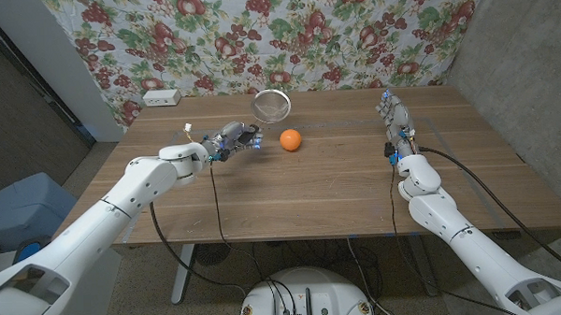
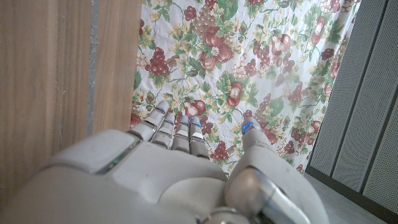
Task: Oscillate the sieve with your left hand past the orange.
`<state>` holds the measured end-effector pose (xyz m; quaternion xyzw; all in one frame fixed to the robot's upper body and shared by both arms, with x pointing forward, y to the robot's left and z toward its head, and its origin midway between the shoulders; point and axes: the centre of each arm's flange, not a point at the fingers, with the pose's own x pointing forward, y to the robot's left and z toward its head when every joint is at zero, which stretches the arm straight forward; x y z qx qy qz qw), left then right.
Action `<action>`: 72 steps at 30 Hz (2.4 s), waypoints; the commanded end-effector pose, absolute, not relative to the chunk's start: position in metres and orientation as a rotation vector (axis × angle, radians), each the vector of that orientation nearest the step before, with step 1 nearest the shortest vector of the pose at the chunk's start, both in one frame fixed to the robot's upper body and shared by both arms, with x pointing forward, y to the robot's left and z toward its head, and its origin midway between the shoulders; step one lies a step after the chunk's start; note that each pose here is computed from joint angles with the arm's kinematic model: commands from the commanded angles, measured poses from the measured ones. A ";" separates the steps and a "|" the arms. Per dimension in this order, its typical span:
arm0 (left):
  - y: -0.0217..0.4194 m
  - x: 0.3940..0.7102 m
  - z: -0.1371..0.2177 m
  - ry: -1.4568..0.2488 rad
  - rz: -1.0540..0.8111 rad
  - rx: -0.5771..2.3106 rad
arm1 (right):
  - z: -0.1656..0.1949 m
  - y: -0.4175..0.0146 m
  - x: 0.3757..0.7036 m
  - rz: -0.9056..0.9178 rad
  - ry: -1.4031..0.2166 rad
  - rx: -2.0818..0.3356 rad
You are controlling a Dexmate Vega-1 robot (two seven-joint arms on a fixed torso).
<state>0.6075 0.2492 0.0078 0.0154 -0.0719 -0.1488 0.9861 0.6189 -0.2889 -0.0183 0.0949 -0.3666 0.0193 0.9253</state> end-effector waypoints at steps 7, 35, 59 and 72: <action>0.245 0.607 0.007 -0.207 -0.354 0.031 | -0.021 -0.291 0.616 0.037 -0.755 0.200; 0.238 0.594 0.017 -0.558 -0.448 0.158 | -0.025 -0.293 0.608 0.032 -0.762 0.199; 0.240 0.590 0.014 -0.501 -0.373 0.100 | -0.027 -0.294 0.608 0.034 -0.760 0.207; 0.245 0.595 0.010 -0.367 -0.310 0.045 | -0.025 -0.292 0.611 0.033 -0.757 0.208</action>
